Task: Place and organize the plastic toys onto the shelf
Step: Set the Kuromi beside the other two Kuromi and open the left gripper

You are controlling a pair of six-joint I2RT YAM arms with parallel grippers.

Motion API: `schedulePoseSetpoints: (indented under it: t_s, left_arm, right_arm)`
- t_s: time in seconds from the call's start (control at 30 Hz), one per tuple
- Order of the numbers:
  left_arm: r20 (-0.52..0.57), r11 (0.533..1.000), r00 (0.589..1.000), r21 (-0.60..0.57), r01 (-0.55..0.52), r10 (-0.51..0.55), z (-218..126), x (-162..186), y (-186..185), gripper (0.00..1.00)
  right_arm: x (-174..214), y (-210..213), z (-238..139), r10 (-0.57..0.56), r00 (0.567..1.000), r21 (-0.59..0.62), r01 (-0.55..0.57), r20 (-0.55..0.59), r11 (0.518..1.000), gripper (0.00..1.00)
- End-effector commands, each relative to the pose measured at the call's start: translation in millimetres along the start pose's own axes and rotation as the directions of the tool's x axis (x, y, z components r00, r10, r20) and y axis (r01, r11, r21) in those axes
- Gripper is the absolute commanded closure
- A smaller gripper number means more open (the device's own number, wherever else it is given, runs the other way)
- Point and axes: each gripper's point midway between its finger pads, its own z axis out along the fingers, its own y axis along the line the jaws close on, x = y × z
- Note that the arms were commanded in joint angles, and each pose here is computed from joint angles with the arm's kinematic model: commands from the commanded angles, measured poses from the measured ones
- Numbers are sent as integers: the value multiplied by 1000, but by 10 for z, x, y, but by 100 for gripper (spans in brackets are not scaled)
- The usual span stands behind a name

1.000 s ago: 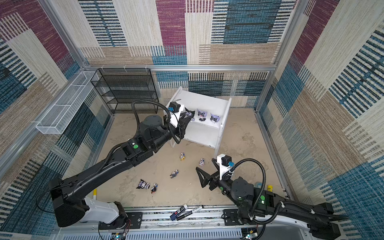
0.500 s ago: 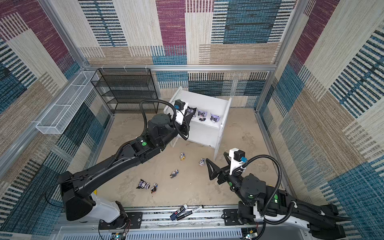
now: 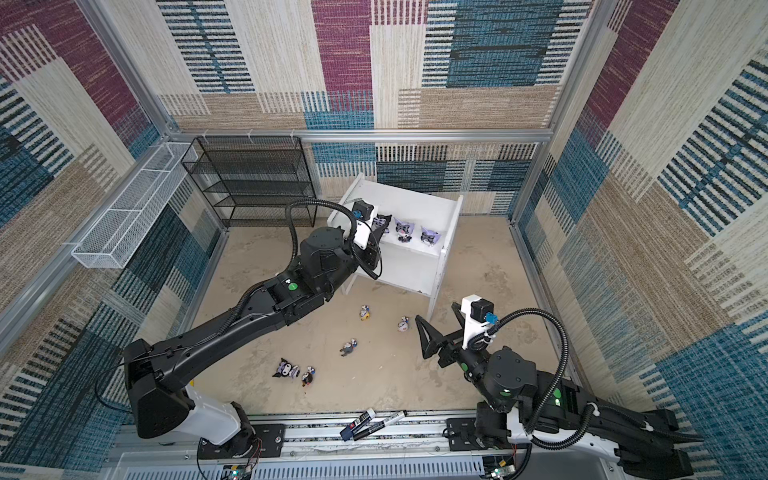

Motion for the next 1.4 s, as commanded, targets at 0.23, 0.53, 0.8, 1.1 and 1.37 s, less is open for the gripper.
schedulePoseSetpoints:
  t_s: [0.23, 0.53, 0.8, 1.1, 1.37]
  left_arm:
    - [32, 999, 999, -34, 26, -24, 8, -12, 53, 97]
    - [32, 999, 999, -42, 32, -31, 45, 34, 63, 91]
    - [32, 998, 999, -44, 34, -33, 60, 32, 66, 84]
    - [29, 998, 999, -53, 36, -35, 58, 37, 85, 69]
    - [38, 998, 999, -56, 41, -39, 23, -1, 104, 58]
  right_arm:
    - [-48, -2, -2, 5, 1000, 5, -5, 15, 1000, 0]
    - [0, 14, 14, 4, 1000, -2, -4, 9, 1000, 1]
    - [13, 2, 8, 10, 1000, -3, -10, 9, 1000, 0]
    - [32, 2, 7, 13, 1000, -6, -13, 6, 1000, 0]
    - [50, 0, 9, 8, 1000, -7, -8, 4, 1000, 0]
